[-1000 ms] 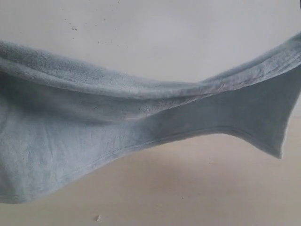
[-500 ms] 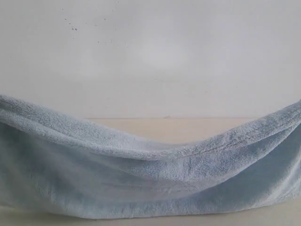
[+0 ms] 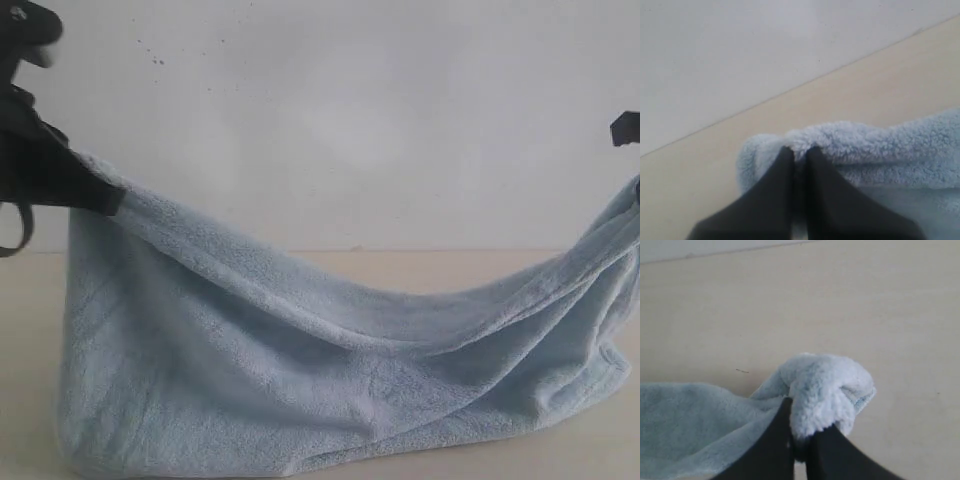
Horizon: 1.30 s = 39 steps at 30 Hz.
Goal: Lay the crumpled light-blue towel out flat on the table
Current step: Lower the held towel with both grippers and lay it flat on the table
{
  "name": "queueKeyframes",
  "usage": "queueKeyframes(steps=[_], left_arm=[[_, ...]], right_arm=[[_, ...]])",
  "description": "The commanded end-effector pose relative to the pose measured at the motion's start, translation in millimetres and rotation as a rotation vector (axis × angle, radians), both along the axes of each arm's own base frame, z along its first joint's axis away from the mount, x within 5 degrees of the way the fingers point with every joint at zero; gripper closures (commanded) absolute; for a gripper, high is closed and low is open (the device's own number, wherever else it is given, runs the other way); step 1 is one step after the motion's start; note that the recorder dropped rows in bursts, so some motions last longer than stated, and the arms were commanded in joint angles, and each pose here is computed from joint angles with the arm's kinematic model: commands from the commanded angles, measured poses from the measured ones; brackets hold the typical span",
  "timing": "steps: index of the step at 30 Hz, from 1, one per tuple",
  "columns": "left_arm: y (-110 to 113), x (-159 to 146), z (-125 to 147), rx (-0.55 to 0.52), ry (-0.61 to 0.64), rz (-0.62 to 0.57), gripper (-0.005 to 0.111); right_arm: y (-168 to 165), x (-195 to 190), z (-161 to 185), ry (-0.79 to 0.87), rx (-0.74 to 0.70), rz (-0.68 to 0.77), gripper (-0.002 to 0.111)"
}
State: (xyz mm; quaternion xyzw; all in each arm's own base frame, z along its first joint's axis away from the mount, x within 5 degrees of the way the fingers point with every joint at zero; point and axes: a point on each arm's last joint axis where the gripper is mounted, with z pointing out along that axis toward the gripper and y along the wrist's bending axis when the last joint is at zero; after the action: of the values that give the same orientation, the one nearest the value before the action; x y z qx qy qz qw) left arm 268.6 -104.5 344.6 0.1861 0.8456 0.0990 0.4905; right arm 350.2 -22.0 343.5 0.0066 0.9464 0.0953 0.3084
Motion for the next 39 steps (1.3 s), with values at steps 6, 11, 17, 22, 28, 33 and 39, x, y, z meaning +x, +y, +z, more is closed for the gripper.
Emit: queueKeyframes(steps=[6,11,17,22,28,33,39], left_arm=[[32.4,56.1,0.6,-0.159,-0.153,0.149,0.103],[48.8,65.7,18.8,-0.284,-0.231,0.135,0.103],[51.8,58.7,-13.7,-0.277,-0.108,0.175,0.103],[55.3,41.9,-52.8,-0.255,0.017,0.198,0.103],[62.3,11.0,-77.5,-0.234,0.091,0.212,0.103],[68.2,-13.0,-96.8,-0.231,0.155,0.242,0.103],[78.3,-38.3,-128.8,-0.160,0.278,0.304,0.103]], right_arm=[[-7.2,38.3,27.3,-0.313,-0.009,-0.054,0.108],[-6.7,41.2,53.1,-0.430,-0.057,-0.006,0.108],[-8.6,38.4,27.6,-0.266,-0.126,0.053,0.108],[-11.5,29.8,-5.4,-0.107,-0.179,0.088,0.108],[-8.6,16.1,-40.7,0.067,-0.144,0.121,0.108],[-7.4,0.5,-70.5,0.221,-0.135,0.150,0.108],[-5.0,-15.8,-99.7,0.341,-0.107,0.164,0.108]])
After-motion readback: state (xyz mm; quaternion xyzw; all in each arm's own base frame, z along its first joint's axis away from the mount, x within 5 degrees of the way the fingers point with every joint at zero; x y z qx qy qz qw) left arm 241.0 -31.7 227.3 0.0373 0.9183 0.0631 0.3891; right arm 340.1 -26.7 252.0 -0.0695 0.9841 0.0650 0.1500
